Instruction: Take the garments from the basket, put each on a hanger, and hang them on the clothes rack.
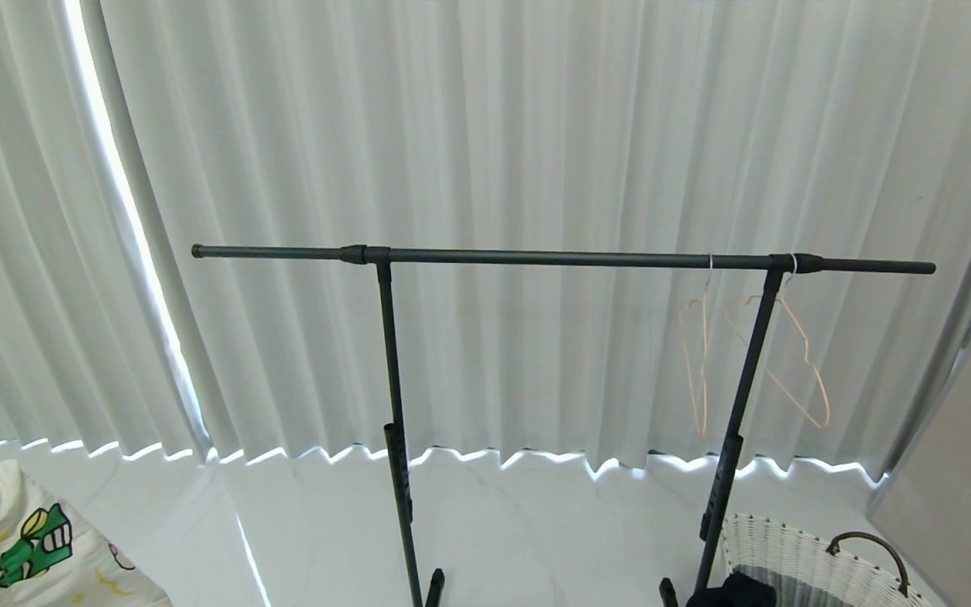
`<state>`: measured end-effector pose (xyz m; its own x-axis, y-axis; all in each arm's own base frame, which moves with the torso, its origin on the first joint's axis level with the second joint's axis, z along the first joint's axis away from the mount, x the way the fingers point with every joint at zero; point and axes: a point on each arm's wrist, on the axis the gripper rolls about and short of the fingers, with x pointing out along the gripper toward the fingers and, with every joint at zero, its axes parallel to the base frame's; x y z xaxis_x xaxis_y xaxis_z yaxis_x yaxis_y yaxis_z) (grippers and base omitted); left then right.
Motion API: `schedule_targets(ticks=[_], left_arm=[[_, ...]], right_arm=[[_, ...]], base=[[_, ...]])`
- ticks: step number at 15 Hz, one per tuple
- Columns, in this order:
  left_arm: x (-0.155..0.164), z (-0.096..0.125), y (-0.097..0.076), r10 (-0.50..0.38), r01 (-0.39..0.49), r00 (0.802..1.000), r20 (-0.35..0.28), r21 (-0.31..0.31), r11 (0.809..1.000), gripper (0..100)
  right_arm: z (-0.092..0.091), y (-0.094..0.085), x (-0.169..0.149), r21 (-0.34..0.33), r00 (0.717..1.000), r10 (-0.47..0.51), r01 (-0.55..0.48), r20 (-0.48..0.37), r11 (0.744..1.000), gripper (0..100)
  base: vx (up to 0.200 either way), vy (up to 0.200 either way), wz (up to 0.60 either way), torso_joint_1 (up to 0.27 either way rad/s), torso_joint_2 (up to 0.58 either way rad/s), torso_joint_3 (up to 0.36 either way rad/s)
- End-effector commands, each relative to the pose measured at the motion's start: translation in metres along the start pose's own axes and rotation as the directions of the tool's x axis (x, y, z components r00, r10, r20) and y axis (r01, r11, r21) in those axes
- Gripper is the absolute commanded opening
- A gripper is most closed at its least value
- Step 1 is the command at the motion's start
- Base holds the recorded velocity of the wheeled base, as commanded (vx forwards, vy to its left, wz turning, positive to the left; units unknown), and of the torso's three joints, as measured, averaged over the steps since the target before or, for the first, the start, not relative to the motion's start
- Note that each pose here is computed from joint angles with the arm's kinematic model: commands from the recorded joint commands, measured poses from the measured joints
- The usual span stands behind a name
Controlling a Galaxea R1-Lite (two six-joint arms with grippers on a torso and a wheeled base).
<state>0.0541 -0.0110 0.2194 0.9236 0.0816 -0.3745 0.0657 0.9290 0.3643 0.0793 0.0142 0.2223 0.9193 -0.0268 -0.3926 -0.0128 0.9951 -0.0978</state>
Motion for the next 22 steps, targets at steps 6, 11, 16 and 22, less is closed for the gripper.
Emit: schedule_targets(ticks=[6,11,16,22], left_arm=[[-0.006,-0.004,0.002,0.012,-0.014,1.0,0.022,0.068,0.998,0],[-0.01,-0.011,0.002,0.013,-0.015,0.999,0.032,0.068,0.998,0],[-0.01,-0.011,0.002,0.014,-0.017,0.999,0.031,0.066,0.998,0],[-0.01,-0.011,0.002,0.014,-0.016,0.999,0.031,0.06,0.998,0]], right_arm=[[-0.006,-0.001,-0.002,-0.028,1.0,-0.001,0.001,-0.001,1.0,100],[-0.007,-0.001,-0.005,-0.027,1.0,-0.001,0.002,0.008,1.0,100],[-0.007,-0.001,-0.004,-0.028,1.0,0.002,-0.001,0.007,1.0,100],[-0.005,0.001,-0.003,-0.02,0.998,0.058,-0.058,0.029,0.998,100]], base=[[0.0,-0.033,0.0,0.028,-0.05,-0.028],[0.0,-0.2,0.0,0.008,-0.01,0.0],[0.0,-0.2,0.0,0.0,0.0,0.004],[0.0,-0.067,0.0,0.002,0.0,0.002]])
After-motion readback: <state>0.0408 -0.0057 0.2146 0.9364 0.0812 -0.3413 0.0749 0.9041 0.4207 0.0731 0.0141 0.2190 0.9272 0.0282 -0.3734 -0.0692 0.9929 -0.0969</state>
